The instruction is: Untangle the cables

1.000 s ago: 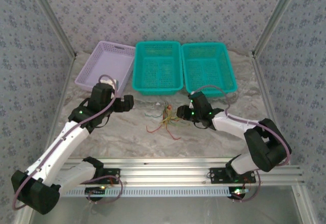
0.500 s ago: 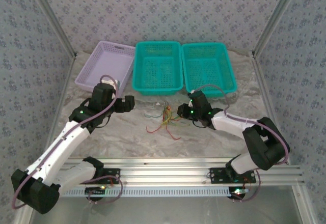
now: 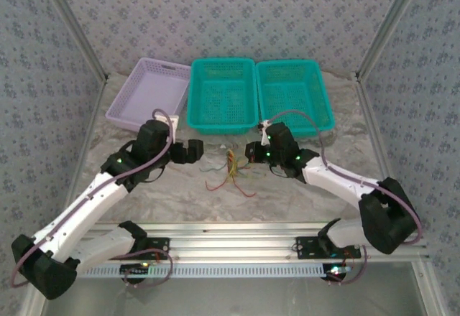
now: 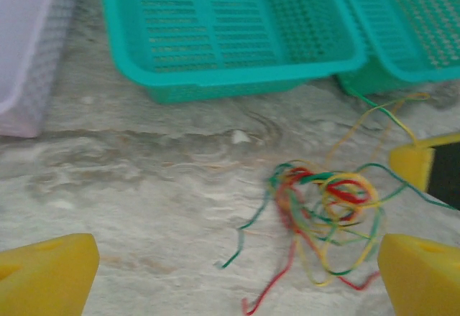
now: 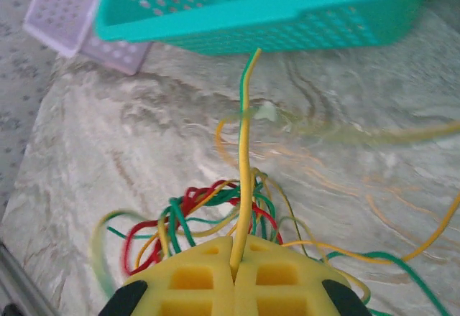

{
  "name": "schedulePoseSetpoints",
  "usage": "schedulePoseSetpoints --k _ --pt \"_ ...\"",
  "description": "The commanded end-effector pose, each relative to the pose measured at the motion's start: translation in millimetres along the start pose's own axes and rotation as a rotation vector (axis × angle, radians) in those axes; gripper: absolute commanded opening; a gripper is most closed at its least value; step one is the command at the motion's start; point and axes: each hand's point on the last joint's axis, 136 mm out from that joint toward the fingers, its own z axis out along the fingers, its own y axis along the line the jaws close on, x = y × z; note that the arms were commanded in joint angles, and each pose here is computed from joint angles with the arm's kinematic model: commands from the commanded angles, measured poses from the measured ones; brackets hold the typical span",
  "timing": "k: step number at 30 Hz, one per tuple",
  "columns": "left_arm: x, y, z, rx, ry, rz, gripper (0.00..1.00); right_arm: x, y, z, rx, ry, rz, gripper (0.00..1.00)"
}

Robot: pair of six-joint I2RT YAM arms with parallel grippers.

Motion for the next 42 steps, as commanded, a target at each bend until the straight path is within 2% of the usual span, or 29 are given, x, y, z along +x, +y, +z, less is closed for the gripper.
schedulePoseSetpoints --k 1,7,15,22,26,31,33,38,42 --pt "-8.0 -31.5 -5.9 0.132 -0.031 -0.030 1.00 -17.1 32.9 -20.6 -0.082 -0.036 -0.110 0.00" --pt "6.4 -51.2 5.5 0.207 0.006 -0.033 1.00 -32.9 69.7 -51.3 -0.196 -0.082 -0.187 0.00" --pt "36.6 -71.0 17.3 0.267 0.069 -0.002 1.00 -49.0 74.6 -72.2 -0.158 -0.142 -0.231 0.00" --pt "60.0 -85.9 30.2 0.278 0.109 0.041 1.00 -61.0 98.4 -85.6 -0.257 -0.200 -0.273 0.00" --pt "45.1 -69.0 23.7 0.226 -0.003 -0.053 1.00 -54.1 107.3 -89.5 -0.319 -0.190 -0.324 0.00" --pt "14.7 -51.1 -9.0 0.345 -0.244 -0.284 1.00 -49.4 99.9 -88.9 -0.321 -0.191 -0.334 0.00" --pt "7.0 -50.8 -20.3 0.407 -0.284 -0.331 1.00 -53.1 96.2 -89.9 -0.316 -0.204 -0.312 0.00" --pt "21.8 -72.9 -15.1 0.486 -0.164 -0.265 1.00 -75.2 86.9 -100.0 -0.275 -0.287 -0.219 0.00" --pt "43.4 -81.1 -7.0 0.494 -0.105 -0.185 1.00 -92.7 84.5 -110.8 -0.251 -0.334 -0.169 0.00"
